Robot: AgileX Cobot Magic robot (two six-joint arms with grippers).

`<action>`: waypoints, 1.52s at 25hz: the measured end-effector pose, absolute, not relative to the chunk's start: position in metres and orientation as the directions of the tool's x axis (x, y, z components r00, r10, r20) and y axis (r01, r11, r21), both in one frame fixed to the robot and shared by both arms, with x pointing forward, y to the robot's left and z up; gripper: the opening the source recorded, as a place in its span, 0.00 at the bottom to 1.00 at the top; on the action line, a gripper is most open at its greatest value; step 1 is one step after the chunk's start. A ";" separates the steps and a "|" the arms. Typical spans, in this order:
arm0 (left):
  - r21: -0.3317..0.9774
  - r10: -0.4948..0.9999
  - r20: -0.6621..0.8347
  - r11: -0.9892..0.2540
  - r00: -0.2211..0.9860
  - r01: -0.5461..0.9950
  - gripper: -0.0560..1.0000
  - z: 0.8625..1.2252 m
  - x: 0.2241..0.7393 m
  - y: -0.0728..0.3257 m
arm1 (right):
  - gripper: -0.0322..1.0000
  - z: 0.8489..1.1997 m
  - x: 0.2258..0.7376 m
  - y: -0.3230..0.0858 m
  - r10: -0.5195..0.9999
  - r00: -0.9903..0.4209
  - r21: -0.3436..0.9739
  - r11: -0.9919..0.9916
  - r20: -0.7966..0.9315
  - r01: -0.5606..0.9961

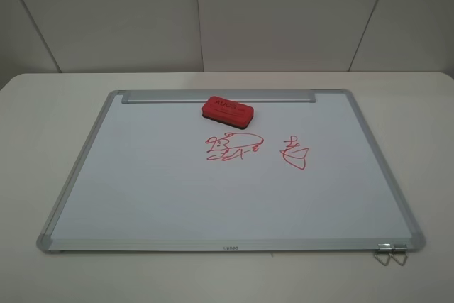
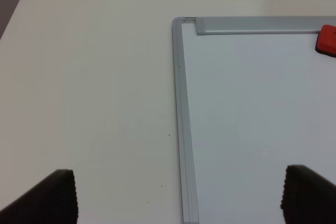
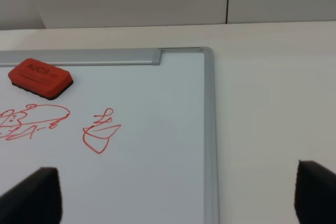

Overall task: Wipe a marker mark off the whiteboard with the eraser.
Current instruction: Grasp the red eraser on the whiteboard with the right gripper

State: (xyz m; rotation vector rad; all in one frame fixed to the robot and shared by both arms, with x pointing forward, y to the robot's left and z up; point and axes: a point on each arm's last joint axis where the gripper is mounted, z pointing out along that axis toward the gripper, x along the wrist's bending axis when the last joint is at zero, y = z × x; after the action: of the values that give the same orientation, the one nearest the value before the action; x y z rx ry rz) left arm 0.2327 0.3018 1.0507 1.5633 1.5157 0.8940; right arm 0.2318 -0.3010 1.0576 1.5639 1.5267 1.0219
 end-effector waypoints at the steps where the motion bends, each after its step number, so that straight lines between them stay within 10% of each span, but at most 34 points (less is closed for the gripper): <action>1: 0.888 0.999 -0.026 0.002 0.047 0.460 0.79 1.051 0.233 0.302 | 0.80 1.058 0.232 -0.301 0.998 -0.012 0.900 -0.047 0.058 0.434; 38: 0.888 0.999 -0.026 0.002 0.046 0.460 0.79 1.051 0.233 0.302 | 0.80 1.058 0.232 -0.301 0.998 -0.012 0.900 -0.047 0.058 0.434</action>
State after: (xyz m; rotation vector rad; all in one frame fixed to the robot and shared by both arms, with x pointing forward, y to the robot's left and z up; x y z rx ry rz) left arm 0.2327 0.3018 1.0507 1.5627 1.5166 0.8945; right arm 0.2318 -0.3010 1.0576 1.5639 1.5267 1.0219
